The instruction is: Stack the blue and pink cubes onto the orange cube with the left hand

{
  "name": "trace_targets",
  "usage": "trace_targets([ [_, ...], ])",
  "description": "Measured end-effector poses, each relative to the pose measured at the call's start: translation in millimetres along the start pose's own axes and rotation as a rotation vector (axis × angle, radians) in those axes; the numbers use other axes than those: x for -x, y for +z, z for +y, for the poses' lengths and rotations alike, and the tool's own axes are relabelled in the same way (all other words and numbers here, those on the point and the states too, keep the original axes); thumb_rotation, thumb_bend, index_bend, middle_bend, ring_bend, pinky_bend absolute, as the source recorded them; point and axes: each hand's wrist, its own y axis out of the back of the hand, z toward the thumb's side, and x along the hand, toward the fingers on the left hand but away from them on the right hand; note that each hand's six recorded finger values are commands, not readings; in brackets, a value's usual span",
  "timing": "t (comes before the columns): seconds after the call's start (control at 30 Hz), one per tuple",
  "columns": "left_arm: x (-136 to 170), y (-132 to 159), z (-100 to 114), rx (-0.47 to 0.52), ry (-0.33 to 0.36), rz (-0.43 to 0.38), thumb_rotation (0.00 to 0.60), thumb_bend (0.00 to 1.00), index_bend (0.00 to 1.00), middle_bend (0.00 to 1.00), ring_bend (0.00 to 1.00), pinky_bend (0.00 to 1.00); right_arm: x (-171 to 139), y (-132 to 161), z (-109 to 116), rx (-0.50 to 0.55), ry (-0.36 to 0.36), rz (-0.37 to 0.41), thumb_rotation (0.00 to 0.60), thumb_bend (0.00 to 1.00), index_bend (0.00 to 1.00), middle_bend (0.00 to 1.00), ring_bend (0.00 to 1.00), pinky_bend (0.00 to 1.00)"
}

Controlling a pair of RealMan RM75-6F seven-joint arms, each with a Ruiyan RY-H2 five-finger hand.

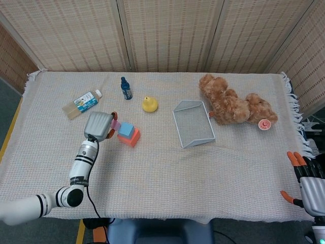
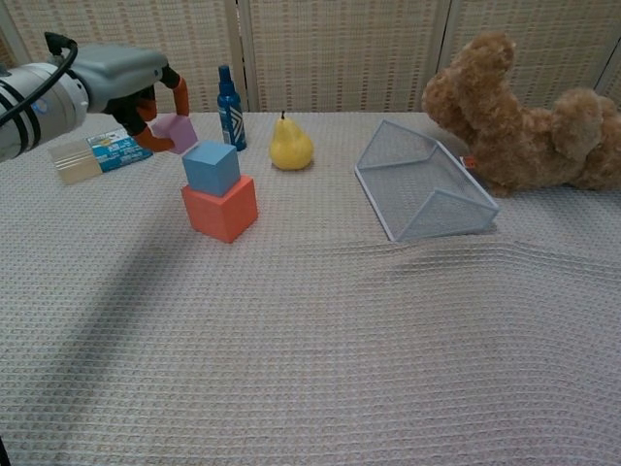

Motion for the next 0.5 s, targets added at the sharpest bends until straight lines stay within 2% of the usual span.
trace_targets([
  [0.5, 1.5, 21.9, 4.8, -0.030, 0.006, -0.008, 0.600, 0.35, 0.50, 1.00, 1.00, 1.00, -3.1, -1.1, 1.5, 0.007, 0.006, 0.008, 0.600, 0.07, 0.00, 0.00, 0.00, 0.00],
])
